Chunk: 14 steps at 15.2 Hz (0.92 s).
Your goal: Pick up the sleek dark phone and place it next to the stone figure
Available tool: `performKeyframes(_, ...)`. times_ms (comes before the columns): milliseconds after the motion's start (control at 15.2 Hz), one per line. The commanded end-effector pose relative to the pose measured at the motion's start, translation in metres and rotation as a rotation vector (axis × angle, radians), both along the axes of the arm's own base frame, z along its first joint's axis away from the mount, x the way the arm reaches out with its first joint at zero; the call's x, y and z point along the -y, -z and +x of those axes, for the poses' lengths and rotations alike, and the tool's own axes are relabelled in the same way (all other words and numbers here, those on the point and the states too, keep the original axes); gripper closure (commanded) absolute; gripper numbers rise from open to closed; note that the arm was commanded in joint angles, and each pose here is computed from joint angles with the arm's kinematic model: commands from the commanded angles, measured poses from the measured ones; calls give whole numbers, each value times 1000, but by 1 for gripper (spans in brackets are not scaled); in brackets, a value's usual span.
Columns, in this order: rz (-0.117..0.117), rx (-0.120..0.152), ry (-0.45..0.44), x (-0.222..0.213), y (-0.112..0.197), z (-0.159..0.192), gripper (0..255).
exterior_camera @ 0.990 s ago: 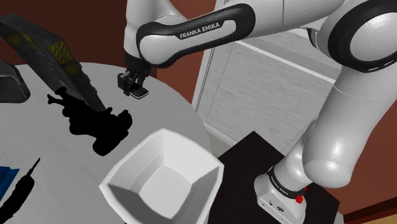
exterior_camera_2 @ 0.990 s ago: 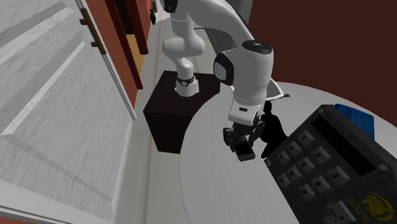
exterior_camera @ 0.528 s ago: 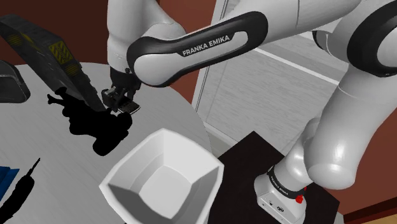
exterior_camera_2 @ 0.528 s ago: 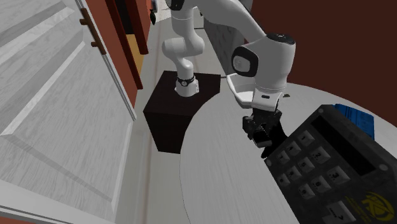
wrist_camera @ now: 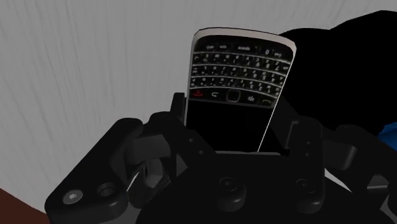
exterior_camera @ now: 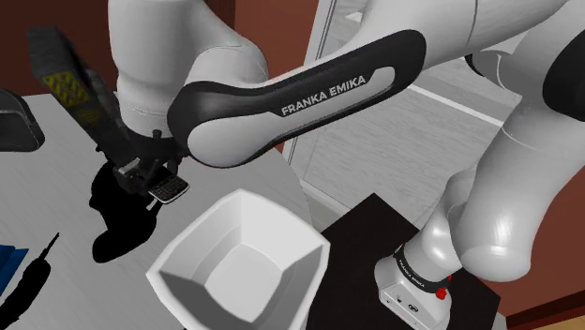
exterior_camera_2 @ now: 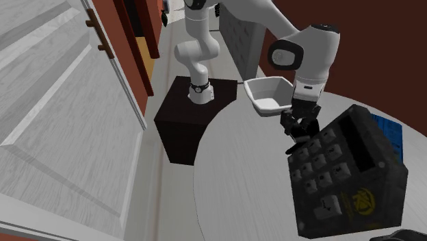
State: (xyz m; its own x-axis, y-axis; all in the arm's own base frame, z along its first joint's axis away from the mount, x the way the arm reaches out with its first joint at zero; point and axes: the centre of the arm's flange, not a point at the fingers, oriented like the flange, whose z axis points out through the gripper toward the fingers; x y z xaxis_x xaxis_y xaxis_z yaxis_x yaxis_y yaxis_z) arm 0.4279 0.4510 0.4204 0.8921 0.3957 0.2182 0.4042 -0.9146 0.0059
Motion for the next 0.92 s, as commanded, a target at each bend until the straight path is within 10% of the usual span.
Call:
performKeyframes(0, -2, -6, -6, -24, 5, -21, 255)
performKeyframes(858, -2, -6, -6, -92, 37, -85, 255)
